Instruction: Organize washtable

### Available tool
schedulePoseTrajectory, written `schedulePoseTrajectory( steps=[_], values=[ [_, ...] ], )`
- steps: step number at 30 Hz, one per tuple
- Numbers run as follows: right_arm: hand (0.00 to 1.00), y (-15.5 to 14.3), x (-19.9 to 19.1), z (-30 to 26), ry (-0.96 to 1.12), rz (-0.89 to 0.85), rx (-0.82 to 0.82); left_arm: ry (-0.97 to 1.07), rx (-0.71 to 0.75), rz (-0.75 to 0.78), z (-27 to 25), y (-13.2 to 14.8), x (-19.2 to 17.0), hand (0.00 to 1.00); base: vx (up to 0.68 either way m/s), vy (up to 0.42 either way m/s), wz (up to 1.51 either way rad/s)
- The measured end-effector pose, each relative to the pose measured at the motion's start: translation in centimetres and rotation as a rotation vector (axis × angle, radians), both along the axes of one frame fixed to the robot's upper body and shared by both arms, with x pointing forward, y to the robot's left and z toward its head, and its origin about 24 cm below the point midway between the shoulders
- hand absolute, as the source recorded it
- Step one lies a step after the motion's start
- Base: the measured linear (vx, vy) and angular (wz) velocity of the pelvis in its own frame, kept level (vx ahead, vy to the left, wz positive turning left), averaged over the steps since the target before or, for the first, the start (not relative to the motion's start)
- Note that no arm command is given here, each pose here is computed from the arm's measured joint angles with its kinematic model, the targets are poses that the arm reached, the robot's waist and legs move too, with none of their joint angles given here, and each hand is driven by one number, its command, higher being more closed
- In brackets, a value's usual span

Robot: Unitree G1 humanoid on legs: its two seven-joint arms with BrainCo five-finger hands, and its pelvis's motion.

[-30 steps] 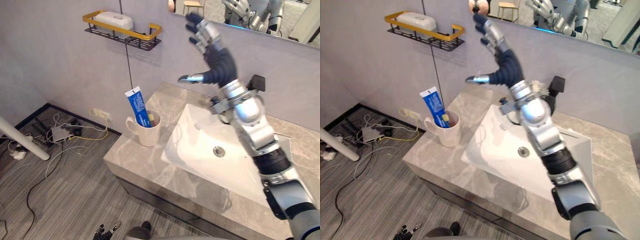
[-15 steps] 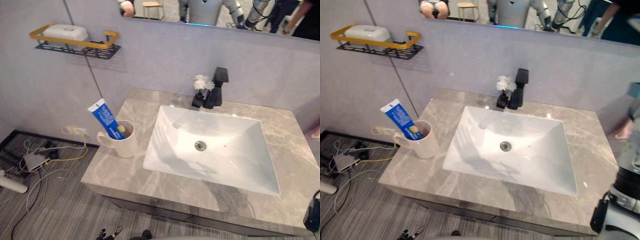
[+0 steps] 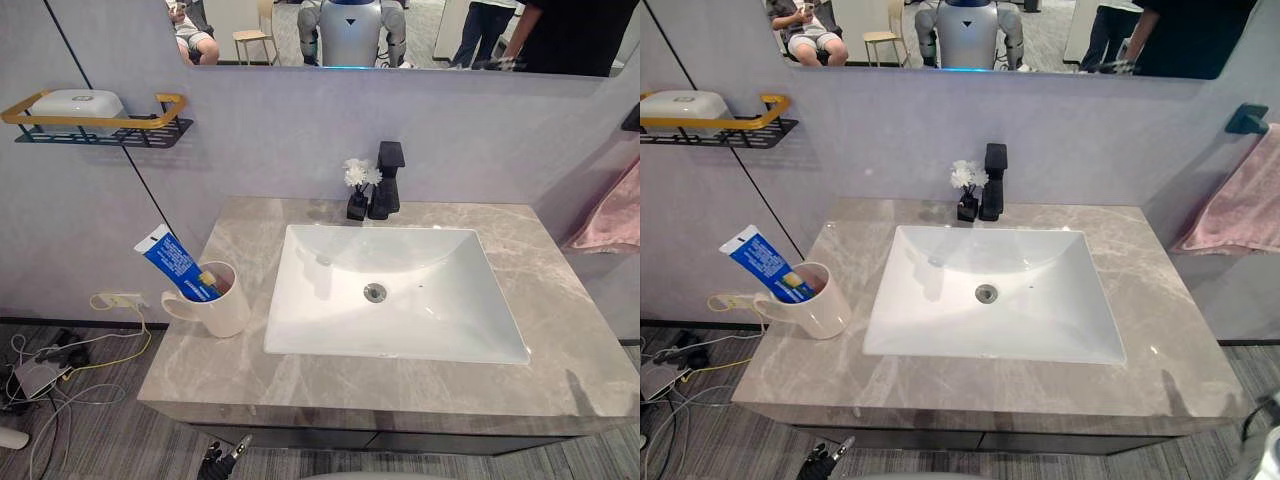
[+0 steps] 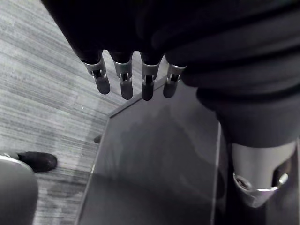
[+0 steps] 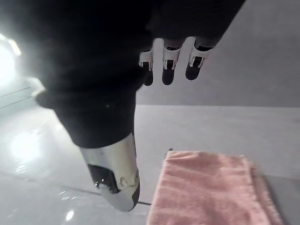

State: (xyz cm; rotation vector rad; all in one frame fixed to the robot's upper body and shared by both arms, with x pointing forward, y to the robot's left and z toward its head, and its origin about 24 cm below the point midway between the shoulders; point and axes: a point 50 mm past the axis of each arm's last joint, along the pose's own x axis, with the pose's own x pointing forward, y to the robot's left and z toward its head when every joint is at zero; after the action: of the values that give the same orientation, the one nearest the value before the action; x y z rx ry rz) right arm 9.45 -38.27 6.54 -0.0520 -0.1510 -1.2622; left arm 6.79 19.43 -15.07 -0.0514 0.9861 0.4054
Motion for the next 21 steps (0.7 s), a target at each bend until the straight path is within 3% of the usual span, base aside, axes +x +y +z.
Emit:
schedulePoseTrajectory(
  steps=[9,16,21],
  values=[
    [0.0,3.2,-3.8,-8.3,0.159,-0.091,0.346,0.005,-0.015,0.023,-0.1,-0.6,0.5,0.0,0.0,-0.008,-0.06],
    [0.0,4.0,-6.3,-11.3,0.199,-0.174,0.486,0.011,-0.014,0.059,-0.1,-0.7,0.6,0.0,0.01,0.0,-0.02],
    [0.0,8.1,-7.1,-16.7,0.319,-0.131,0.746,0.027,-0.029,0.076,-0.4,-0.8,0.5,0.0,-0.02,0.001,-0.07]
  ],
)
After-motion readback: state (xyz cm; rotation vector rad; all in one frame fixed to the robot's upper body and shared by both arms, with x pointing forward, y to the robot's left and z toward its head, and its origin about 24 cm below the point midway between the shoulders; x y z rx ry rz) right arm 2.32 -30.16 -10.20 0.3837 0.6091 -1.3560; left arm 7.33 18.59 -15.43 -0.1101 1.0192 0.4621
